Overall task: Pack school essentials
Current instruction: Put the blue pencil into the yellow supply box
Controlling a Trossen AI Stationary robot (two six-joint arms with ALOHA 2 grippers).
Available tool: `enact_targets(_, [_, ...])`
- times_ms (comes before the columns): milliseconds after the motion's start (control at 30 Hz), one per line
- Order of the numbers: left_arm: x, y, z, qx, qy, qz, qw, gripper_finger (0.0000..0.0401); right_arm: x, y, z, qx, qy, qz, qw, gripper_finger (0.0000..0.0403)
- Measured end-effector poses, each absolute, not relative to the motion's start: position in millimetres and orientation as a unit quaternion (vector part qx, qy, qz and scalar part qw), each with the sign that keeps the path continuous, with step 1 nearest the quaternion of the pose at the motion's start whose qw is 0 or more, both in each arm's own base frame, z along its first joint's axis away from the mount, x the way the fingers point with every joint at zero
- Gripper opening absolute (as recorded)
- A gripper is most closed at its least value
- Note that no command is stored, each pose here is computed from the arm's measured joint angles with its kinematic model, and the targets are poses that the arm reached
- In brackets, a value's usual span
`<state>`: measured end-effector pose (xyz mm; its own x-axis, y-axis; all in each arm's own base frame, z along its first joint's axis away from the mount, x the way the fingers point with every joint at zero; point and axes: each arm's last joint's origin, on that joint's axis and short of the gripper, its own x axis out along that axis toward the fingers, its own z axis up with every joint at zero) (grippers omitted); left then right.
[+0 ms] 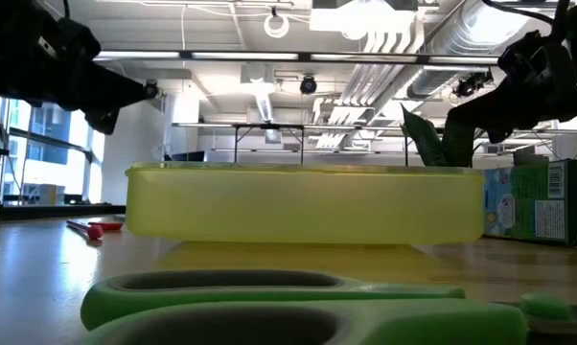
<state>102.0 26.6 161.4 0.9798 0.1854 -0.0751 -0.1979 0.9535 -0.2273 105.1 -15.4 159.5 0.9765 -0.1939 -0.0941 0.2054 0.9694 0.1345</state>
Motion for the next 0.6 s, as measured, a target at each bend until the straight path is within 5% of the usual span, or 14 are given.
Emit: enact_targets(600, [102.0,26.9,162.8,-0.111,0.019,0.102,0.988,0.0058,102.1,-17.0,192.5,0.143,-0.142,-0.106,0.974,0.0034])
